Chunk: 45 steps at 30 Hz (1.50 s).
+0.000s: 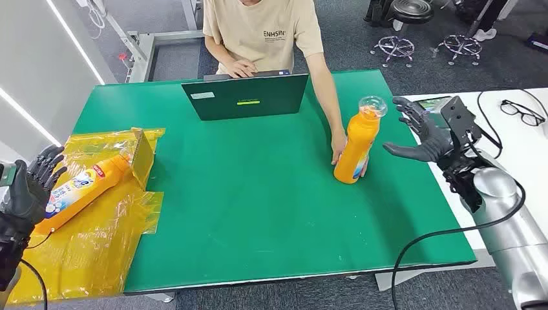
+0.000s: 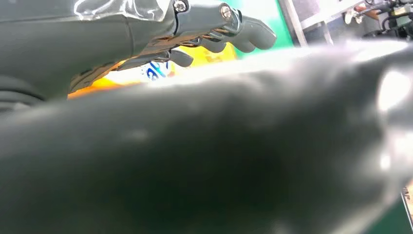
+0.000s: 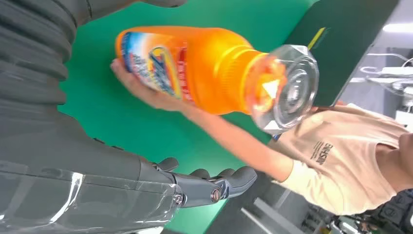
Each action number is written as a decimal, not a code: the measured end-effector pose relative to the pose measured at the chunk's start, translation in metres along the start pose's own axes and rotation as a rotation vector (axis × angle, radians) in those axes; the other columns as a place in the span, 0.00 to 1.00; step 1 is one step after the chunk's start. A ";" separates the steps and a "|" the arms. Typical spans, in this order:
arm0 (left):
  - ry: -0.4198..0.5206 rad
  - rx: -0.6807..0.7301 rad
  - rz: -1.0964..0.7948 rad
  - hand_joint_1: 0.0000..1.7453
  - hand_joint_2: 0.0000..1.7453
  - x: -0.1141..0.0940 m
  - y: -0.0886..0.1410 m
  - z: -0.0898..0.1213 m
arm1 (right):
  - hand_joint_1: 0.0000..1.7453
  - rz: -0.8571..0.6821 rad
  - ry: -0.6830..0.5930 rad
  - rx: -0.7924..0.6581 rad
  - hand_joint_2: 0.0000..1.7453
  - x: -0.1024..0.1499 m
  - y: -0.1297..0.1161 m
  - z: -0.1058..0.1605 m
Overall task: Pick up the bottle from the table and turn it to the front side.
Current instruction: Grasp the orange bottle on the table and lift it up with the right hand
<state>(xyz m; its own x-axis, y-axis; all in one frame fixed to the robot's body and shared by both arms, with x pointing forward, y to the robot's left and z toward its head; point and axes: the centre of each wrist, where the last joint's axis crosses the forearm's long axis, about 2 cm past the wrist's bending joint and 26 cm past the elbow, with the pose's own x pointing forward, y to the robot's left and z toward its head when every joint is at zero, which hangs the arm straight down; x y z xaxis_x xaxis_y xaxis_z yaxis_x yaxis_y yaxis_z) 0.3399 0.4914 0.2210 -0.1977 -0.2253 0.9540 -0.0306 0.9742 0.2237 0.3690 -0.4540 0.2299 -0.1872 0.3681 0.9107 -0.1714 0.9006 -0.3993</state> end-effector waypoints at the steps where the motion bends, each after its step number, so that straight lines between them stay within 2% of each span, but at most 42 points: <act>1: -0.001 -0.002 0.000 0.00 0.00 0.000 0.000 -0.001 | 0.00 -0.004 0.001 0.000 1.00 0.000 0.000 -0.001; 5: -0.008 -0.012 0.002 0.00 0.00 0.001 -0.003 -0.007 | 0.00 -0.035 0.001 0.011 1.00 -0.001 0.007 -0.015; 11: -0.008 -0.021 0.010 0.00 0.00 0.001 -0.008 -0.017 | 0.00 -0.086 -0.010 0.055 1.00 0.008 0.029 -0.049; 13: -0.008 -0.024 0.013 0.00 0.00 0.001 -0.011 -0.019 | 0.08 -0.102 -0.016 0.074 1.00 0.011 0.037 -0.059; 15: -0.007 -0.027 0.016 0.00 0.00 0.000 -0.014 -0.021 | 0.58 -0.121 -0.023 0.091 1.00 0.015 0.044 -0.067; 17: -0.006 -0.033 0.015 0.00 0.00 0.000 -0.018 -0.023 | 1.00 -0.135 -0.025 0.103 1.00 0.019 0.049 -0.074; 26: -0.008 -0.053 0.015 0.00 0.00 0.003 -0.027 -0.035 | 1.00 -0.167 -0.026 0.155 1.00 0.025 0.066 -0.089; 36: 0.051 -0.095 0.023 0.00 0.00 -0.011 -0.030 -0.024 | 1.00 -0.178 -0.027 0.209 1.00 0.037 0.082 -0.102; 40: 0.075 -0.146 0.033 0.00 0.00 -0.014 -0.036 -0.022 | 1.00 -0.184 -0.044 0.244 1.00 0.061 0.093 -0.118; 45: 0.069 -0.240 0.045 0.00 0.00 -0.009 -0.060 -0.033 | 1.00 -0.214 -0.101 0.310 1.00 0.111 0.115 -0.145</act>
<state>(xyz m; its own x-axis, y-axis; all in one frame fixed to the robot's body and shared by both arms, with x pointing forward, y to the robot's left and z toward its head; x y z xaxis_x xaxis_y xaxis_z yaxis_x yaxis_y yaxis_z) 0.3758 0.4346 0.2059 -0.1257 -0.1899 0.9737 0.2122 0.9537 0.2134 0.4685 -0.2762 0.3000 -0.2071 0.1411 0.9681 -0.4980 0.8365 -0.2285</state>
